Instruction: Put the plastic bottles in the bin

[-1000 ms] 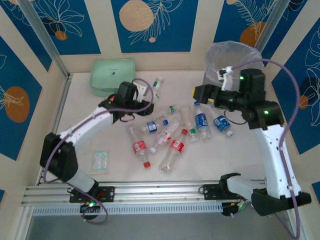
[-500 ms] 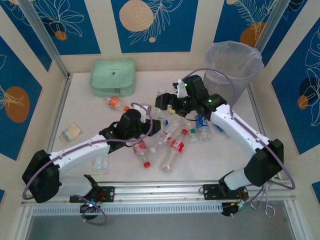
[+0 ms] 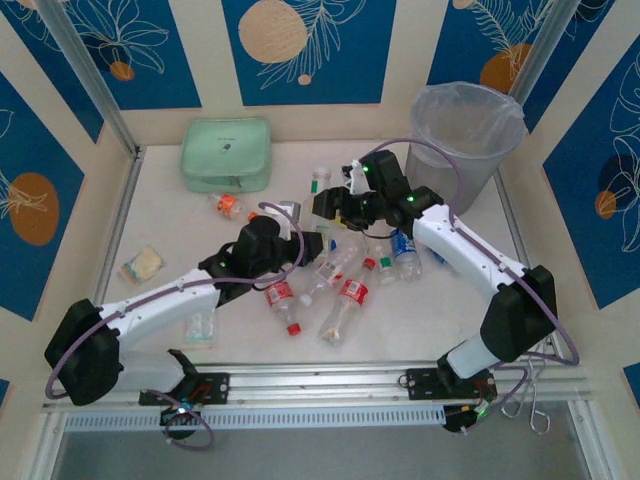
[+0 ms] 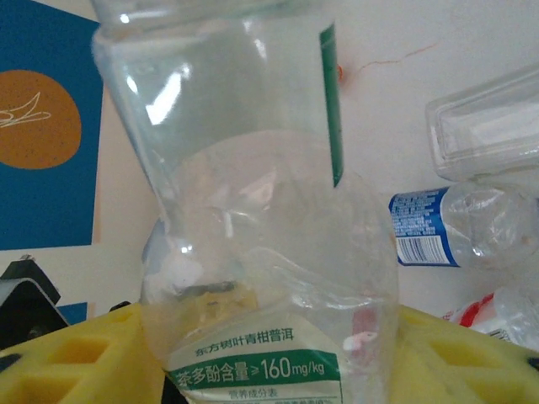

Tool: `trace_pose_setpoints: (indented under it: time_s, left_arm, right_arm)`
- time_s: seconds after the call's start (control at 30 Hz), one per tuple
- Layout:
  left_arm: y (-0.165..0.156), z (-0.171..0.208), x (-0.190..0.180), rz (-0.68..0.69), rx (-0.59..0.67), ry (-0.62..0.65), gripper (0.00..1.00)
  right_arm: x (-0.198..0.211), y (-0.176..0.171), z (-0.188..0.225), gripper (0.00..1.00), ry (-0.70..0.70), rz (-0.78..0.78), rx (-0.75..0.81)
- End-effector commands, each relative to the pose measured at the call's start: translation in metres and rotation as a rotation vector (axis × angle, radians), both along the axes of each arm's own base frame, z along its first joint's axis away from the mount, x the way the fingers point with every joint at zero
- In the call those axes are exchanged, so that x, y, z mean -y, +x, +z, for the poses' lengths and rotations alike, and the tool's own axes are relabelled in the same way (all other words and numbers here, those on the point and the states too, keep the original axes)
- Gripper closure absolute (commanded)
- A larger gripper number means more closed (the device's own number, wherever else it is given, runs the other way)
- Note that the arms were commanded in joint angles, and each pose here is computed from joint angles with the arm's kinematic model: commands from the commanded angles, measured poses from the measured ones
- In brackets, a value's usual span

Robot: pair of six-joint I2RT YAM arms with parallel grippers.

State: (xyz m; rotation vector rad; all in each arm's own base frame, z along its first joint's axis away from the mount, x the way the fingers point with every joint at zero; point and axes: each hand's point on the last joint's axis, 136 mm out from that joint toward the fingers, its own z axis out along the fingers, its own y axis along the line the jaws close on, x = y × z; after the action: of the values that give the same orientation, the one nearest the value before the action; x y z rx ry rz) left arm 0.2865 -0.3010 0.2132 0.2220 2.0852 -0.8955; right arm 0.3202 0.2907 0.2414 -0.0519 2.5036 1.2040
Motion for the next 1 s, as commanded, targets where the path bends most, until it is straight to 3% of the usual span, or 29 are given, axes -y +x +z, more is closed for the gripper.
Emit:
trace_pose_setpoints:
  time_s: [0.0,0.37,0.73,0.97]
  left_arm:
    - [0.002,0.026,0.004,-0.007,0.086,-0.057,0.53]
    - [-0.008,0.022,-0.008,-0.014,0.079,-0.03,0.22]
    - [-0.018,0.002,-0.035,0.053,0.022,0.019,0.21]
    - [-0.014,-0.01,-0.026,0.024,-0.036,0.052,0.2]
  right_arm:
    - [-0.004,0.0,-0.005,0.46,-0.013,0.01,-0.02]
    - [0.012,0.016,0.028,0.56,-0.077,-0.007,0.126]
    - [0.097,0.053,0.127,0.57,-0.315,-0.161,0.492]
    - [0.208,0.093,0.201,0.62,-0.478,-0.482,0.684]
